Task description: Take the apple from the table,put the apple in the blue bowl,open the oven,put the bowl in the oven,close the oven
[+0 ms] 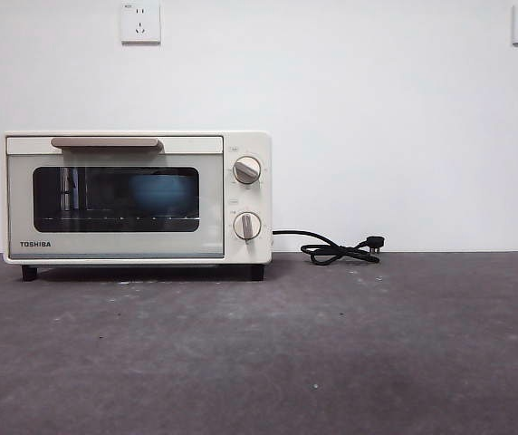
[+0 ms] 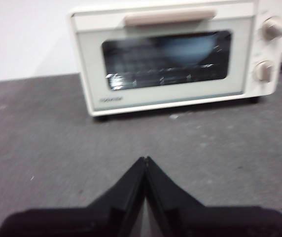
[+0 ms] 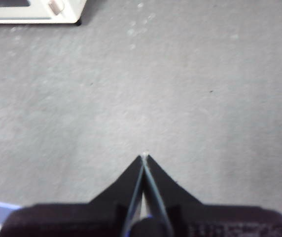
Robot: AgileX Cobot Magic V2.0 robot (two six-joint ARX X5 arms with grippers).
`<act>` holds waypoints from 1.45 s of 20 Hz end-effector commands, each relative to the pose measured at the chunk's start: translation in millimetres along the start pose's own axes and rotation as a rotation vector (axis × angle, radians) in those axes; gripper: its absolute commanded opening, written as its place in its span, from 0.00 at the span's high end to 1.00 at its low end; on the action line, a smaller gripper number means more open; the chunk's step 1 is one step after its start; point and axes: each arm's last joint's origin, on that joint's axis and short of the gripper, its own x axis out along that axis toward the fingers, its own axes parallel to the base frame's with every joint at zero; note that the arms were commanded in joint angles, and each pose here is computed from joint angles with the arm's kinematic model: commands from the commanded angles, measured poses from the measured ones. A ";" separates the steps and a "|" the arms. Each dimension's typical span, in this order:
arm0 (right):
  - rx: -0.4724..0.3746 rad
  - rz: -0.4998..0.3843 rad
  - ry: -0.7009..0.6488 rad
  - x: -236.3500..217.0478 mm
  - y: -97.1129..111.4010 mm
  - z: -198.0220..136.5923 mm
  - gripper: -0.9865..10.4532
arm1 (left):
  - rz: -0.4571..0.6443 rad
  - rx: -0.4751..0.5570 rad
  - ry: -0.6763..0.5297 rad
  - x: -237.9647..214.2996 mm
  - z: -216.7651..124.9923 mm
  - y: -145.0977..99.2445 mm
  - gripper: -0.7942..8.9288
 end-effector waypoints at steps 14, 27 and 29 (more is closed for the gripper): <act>-0.003 -0.015 0.015 1.0 -0.8 -2.2 0.91 | 0.003 -0.007 0.046 1.7 -8.3 -0.6 0.92; -0.001 -0.081 0.003 1.0 -2.7 -1.9 0.91 | 0.003 -0.007 0.046 1.7 -8.3 -0.6 0.92; 0.009 -0.171 -0.009 0.7 -5.2 -1.5 0.91 | 0.003 -0.007 0.046 1.7 -8.3 -0.6 0.92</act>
